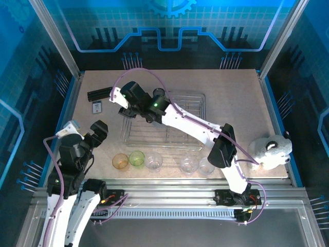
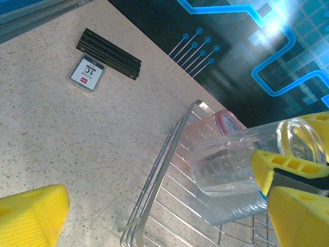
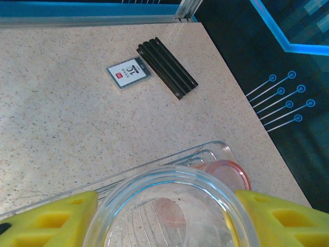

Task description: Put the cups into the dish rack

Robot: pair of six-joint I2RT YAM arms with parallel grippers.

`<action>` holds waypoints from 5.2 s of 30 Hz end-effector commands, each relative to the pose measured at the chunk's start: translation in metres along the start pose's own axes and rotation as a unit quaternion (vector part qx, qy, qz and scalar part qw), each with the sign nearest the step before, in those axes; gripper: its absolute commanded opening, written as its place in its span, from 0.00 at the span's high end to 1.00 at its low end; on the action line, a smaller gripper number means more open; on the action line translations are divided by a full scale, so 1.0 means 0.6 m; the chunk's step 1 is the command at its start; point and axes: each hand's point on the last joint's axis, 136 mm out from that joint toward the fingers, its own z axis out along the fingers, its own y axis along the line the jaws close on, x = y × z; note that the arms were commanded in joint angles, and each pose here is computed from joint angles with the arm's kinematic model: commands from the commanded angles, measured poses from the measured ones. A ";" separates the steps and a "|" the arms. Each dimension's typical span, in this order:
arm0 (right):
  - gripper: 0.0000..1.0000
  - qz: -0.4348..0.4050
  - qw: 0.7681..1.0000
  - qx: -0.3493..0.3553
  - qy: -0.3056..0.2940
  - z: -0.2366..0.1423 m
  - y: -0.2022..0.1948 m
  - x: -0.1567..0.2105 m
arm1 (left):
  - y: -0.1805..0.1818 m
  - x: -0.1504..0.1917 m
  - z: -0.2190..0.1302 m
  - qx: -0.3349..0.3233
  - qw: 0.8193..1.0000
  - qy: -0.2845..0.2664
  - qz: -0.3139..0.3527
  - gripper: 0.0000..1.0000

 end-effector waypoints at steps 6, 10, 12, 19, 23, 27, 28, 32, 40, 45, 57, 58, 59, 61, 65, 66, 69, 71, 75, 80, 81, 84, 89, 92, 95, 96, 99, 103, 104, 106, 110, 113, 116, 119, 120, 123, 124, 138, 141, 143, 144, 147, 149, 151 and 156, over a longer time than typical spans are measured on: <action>0.91 -0.013 1.000 0.002 0.014 0.027 0.015 0.013 | 0.013 0.006 -0.004 0.002 0.999 -0.012 0.034 0.00; 0.90 -0.008 1.000 -0.001 0.021 0.045 0.022 0.030 | 0.025 0.015 -0.003 -0.003 0.999 -0.011 0.031 0.01; 0.90 -0.005 1.000 -0.001 0.022 0.053 0.022 0.037 | 0.029 0.021 -0.001 -0.005 0.999 -0.008 0.032 0.00; 0.85 0.005 0.999 -0.003 0.038 0.083 0.022 0.072 | 0.036 0.029 0.006 -0.010 0.999 -0.002 0.032 0.01; 0.83 0.017 0.999 -0.001 0.035 0.093 0.017 0.084 | 0.041 0.034 0.008 -0.015 0.999 0.002 0.035 0.00; 0.82 0.024 0.999 0.006 0.030 0.105 0.015 0.092 | 0.046 0.038 0.010 -0.022 0.999 0.005 0.034 0.01; 0.81 0.027 0.999 0.006 0.026 0.107 0.015 0.091 | 0.047 0.039 0.011 -0.022 0.999 0.006 0.032 0.01; 0.81 0.043 0.999 0.007 0.024 0.121 0.015 0.098 | 0.048 0.044 0.013 -0.022 0.999 0.011 0.029 0.00; 0.77 0.064 0.998 0.008 0.017 0.141 0.016 0.106 | 0.049 0.047 0.014 -0.022 0.999 0.015 0.028 0.01; 0.70 0.063 0.998 0.014 0.020 0.147 0.008 0.115 | 0.048 0.048 0.015 -0.021 0.999 0.017 0.026 0.01; 0.41 0.052 0.998 0.037 0.026 0.146 -0.024 0.126 | 0.047 0.050 0.013 -0.022 0.999 0.024 0.031 0.01; 0.37 0.052 0.998 0.038 0.027 0.145 -0.025 0.126 | 0.048 0.050 0.013 -0.022 0.999 0.024 0.031 0.00; 0.35 0.053 0.997 0.039 0.027 0.144 -0.026 0.126 | 0.048 0.050 0.013 -0.022 0.999 0.024 0.030 0.01; 0.30 0.055 0.997 0.041 0.026 0.140 -0.027 0.122 | 0.049 0.051 0.013 -0.023 0.999 0.024 0.031 0.00; 0.24 0.057 0.997 0.044 0.020 0.133 -0.033 0.114 | 0.047 0.051 0.014 -0.023 0.999 0.026 0.030 0.01; 0.22 0.058 0.997 0.046 0.018 0.131 -0.034 0.111 | 0.047 0.050 0.013 -0.022 0.999 0.026 0.030 0.01; 0.19 0.057 0.997 0.049 0.018 0.124 -0.041 0.105 | 0.047 0.050 0.012 -0.023 0.999 0.027 0.032 0.00; 0.18 0.055 0.997 0.053 0.018 0.118 -0.046 0.100 | 0.046 0.049 0.010 -0.023 0.999 0.027 0.033 0.01; 0.15 0.056 0.997 0.056 0.015 0.110 -0.052 0.094 | 0.047 0.050 0.009 -0.024 0.999 0.029 0.035 0.01; 0.15 0.051 0.997 0.057 0.017 0.106 -0.052 0.093 | 0.046 0.050 0.009 -0.023 0.999 0.030 0.034 0.00; 0.14 0.051 0.997 0.058 0.017 0.104 -0.054 0.092 | 0.045 0.049 0.008 -0.022 0.999 0.029 0.034 0.01; 0.14 0.053 0.996 0.065 0.013 0.092 -0.063 0.085 | 0.042 0.047 0.008 -0.019 0.999 0.029 0.034 0.01; 0.12 0.058 0.995 0.075 -0.002 0.062 -0.077 0.062 | 0.039 0.045 0.008 -0.018 0.999 0.029 0.037 0.01; 0.09 0.069 0.994 0.079 -0.010 0.043 -0.087 0.050 | 0.035 0.045 0.011 -0.016 0.999 0.031 0.036 0.00; 0.05 0.086 0.992 0.085 -0.022 0.024 -0.097 0.037 | 0.030 0.042 0.012 -0.013 0.999 0.031 0.036 0.01; 0.04 0.092 0.992 0.083 -0.027 0.016 -0.099 0.032 | 0.029 0.042 0.012 -0.012 0.999 0.032 0.036 0.01; 0.04 0.109 0.990 0.080 -0.040 -0.004 -0.105 0.019 | 0.027 0.041 0.012 -0.011 0.999 0.032 0.035 0.01; 0.04 0.127 0.987 0.077 -0.055 -0.035 -0.113 0.004 | 0.031 0.037 0.009 -0.021 0.999 0.032 0.035 0.01; 0.04 0.132 0.986 0.078 -0.058 -0.044 -0.117 0.002 | 0.034 0.035 0.008 -0.028 0.998 0.031 0.037 0.00; 0.04 0.141 0.985 0.078 -0.064 -0.064 -0.121 0.001 | 0.035 0.033 0.005 -0.032 0.998 0.030 0.047 0.01; 0.06 0.156 0.982 0.078 -0.068 -0.107 -0.128 0.011 | 0.031 0.035 0.005 -0.025 0.997 0.035 0.059 0.01; 0.07 0.161 0.981 0.084 -0.063 -0.142 -0.130 0.033 | 0.030 0.037 0.006 -0.022 0.997 0.037 0.057 0.01; 0.09 0.170 0.979 0.095 -0.051 -0.183 -0.133 0.067 | 0.025 0.041 0.007 -0.013 0.998 0.041 0.055 0.01; 0.11 0.192 0.976 0.102 -0.030 -0.224 -0.133 0.112 | 0.017 0.043 0.009 0.001 0.997 0.044 0.056 0.01; 0.11 0.205 0.973 0.106 -0.022 -0.240 -0.134 0.130 | 0.011 0.043 0.009 0.010 0.997 0.047 0.058 0.01; 0.13 0.248 0.964 0.100 -0.004 -0.281 -0.129 0.184 | -0.012 0.045 0.009 0.042 0.995 0.056 0.068 0.01; 0.13 0.263 0.960 0.101 0.001 -0.294 -0.128 0.201 | -0.019 0.045 0.008 0.050 0.994 0.061 0.070 0.01; 0.27 0.429 0.892 0.007 0.141 -0.424 0.005 0.402 | -0.129 0.077 0.009 0.212 0.963 0.137 0.093 0.01; 0.30 0.459 0.869 -0.023 0.183 -0.424 0.054 0.430 | -0.135 0.076 0.012 0.220 0.962 0.134 0.095 0.01; 0.31 0.470 0.857 -0.033 0.210 -0.421 0.085 0.446 | -0.137 0.077 0.015 0.221 0.961 0.136 0.096 0.01; 0.32 0.472 0.852 -0.039 0.222 -0.419 0.101 0.452 | -0.138 0.077 0.017 0.222 0.960 0.138 0.097 0.01; 0.34 0.473 0.845 -0.045 0.245 -0.410 0.136 0.461 | -0.138 0.080 0.020 0.224 0.960 0.140 0.094 0.01; 0.35 0.466 0.847 -0.047 0.252 -0.402 0.154 0.459 | -0.137 0.081 0.023 0.223 0.960 0.138 0.093 0.01; 0.35 0.454 0.851 -0.044 0.260 -0.392 0.167 0.456 | -0.134 0.080 0.025 0.219 0.962 0.136 0.091 0.01; 0.38 0.418 0.859 -0.034 0.294 -0.362 0.186 0.453 | -0.123 0.078 0.031 0.205 0.967 0.124 0.088 0.01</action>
